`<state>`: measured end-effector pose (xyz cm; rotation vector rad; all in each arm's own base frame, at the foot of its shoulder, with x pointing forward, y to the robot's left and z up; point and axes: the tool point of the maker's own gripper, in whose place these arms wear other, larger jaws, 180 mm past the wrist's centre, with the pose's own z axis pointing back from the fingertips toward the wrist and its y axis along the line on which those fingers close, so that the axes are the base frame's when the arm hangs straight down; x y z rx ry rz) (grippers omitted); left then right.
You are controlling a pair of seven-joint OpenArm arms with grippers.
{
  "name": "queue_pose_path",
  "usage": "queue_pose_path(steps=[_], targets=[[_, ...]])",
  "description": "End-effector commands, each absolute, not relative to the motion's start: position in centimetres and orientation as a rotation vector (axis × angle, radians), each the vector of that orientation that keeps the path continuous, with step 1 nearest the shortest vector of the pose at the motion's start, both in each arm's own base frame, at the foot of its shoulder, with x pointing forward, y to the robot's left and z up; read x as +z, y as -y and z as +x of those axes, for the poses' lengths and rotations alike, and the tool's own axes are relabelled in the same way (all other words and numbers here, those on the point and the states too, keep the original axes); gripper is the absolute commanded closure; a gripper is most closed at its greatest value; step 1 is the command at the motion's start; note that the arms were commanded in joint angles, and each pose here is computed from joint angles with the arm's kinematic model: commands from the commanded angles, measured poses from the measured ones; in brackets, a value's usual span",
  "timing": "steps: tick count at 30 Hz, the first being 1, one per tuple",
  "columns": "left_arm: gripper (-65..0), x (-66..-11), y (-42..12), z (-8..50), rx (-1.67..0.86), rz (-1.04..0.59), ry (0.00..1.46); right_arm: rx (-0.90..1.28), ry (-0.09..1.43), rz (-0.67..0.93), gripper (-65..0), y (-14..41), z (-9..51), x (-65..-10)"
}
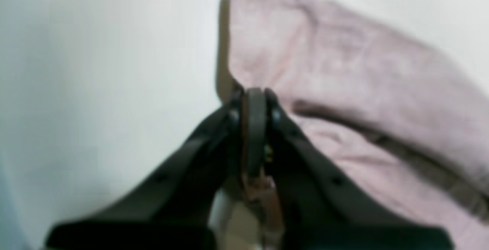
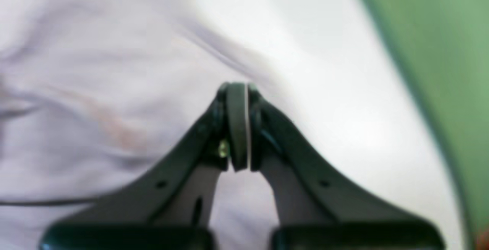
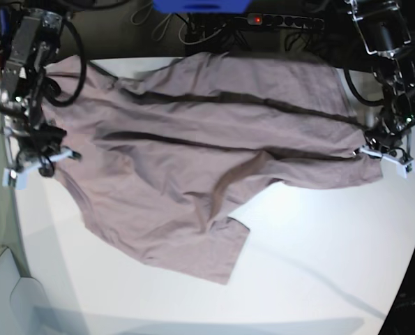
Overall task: Layout the t-shirt on the table in an organized manner, then fold the t-shirt properly
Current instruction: 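Drag the held shirt edge with the right gripper toward the hem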
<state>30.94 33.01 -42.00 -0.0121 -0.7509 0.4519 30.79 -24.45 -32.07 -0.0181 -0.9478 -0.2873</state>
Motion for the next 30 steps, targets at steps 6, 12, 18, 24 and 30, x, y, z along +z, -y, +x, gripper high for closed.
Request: queue_pose_path(steps=[6, 12, 18, 24, 30], targets=[[-0.2, -40.5, -33.4, 32.0, 0.443, -0.011, 0.805, -0.142, 0.922, 0.121, 0.0, 17.8, 39.0, -33.0], [-0.2, -41.1, -32.9, 31.5, 0.447, -0.018, 0.787, -0.147, 0.740, 0.155, 0.0, 16.2, 46.3, -37.2], [-0.2, -41.4, -32.9, 31.2, 0.446, -0.017, 0.779, -0.241, 0.744, 0.138, 0.0, 17.6, 50.3, -39.5], [-0.2, -41.4, -32.9, 31.1, 0.447, -0.016, 0.780, -0.298, 0.777, 0.063, 0.0, 21.4, 49.8, -41.5], [-0.2, -39.9, -32.2, 32.7, 0.458, -0.068, 0.834, -0.427, 0.825, -0.164, 0.0, 31.1, 47.3, -41.7]])
